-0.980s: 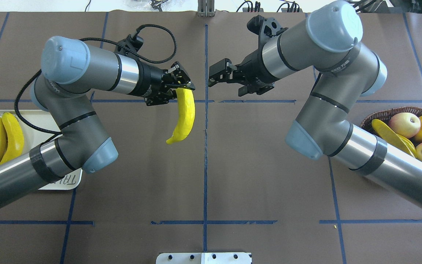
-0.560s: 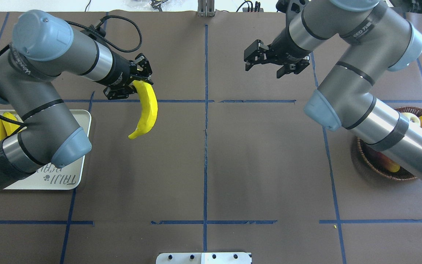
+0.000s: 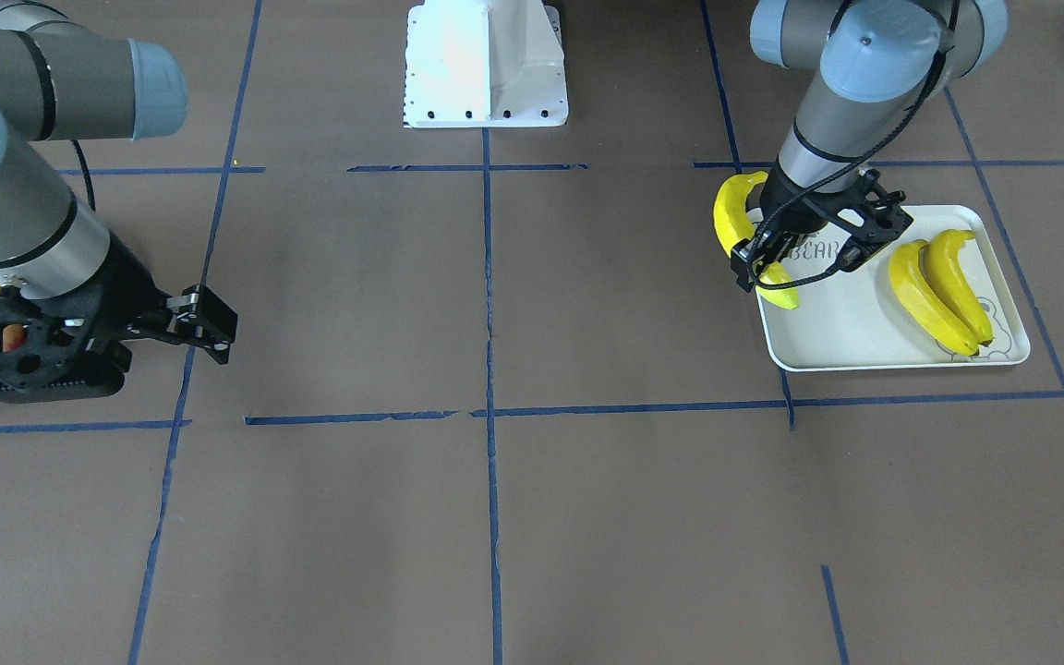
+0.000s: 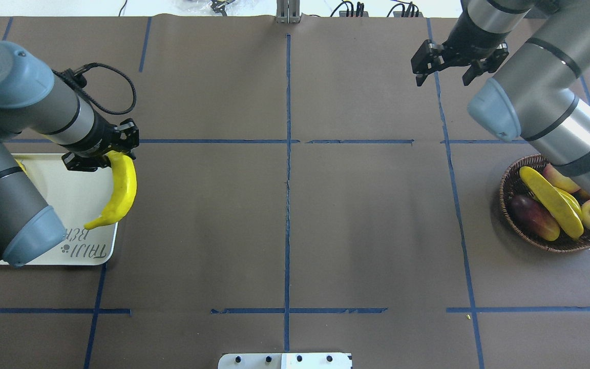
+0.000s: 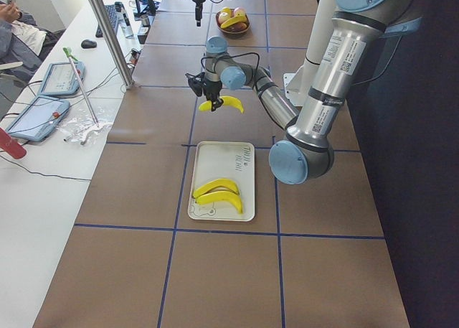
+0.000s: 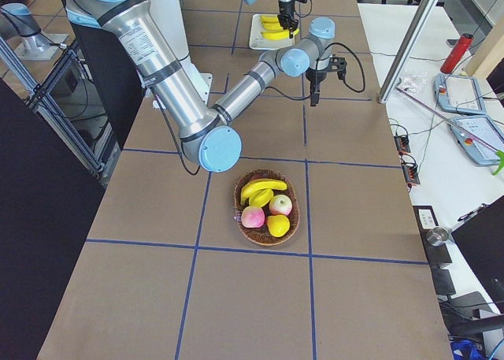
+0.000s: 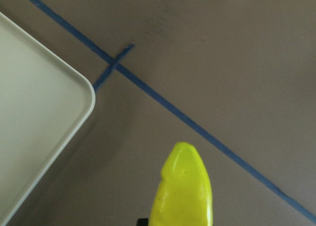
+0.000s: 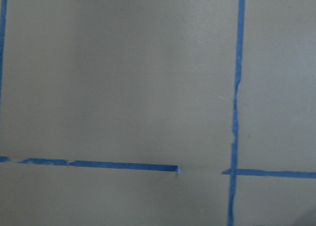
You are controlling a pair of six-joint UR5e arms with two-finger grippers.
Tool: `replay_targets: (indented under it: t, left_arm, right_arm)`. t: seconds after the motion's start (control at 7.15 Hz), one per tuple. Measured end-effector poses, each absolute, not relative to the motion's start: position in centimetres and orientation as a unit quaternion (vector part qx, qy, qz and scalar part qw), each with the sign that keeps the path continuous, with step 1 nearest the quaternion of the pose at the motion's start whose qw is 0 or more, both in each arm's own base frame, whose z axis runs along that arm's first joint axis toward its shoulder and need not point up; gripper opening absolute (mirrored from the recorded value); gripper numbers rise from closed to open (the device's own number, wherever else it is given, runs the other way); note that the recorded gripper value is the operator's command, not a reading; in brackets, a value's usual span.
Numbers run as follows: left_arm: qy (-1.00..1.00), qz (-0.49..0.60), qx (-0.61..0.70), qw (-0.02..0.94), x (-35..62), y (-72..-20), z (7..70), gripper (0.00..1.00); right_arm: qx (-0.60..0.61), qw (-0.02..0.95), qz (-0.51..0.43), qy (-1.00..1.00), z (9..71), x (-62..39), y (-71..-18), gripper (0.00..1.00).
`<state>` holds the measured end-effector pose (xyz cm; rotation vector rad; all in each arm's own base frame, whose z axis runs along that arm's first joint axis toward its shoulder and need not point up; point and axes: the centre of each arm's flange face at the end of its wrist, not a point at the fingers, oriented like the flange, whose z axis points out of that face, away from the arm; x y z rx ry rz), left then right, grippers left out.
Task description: Transfer all bananas from basket to plate
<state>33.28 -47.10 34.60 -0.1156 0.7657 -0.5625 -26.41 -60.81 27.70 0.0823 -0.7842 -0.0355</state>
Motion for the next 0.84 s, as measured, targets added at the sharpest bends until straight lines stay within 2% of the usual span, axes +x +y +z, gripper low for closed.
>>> replay_targets:
  t: [0.42, 0.84]
  left_arm:
    - [0.326, -0.222, -0.054, 0.917, 30.8, -45.5, 43.1, 0.02]
    - [0.342, -0.235, -0.036, 0.909, 29.9, -48.1, 49.6, 0.07]
  right_arm:
    - [0.059, 0.93, -0.061, -0.358, 31.7, -20.6, -62.2, 1.0]
    - [0.06, 0.93, -0.065, -0.357, 32.0, -20.2, -62.3, 1.0]
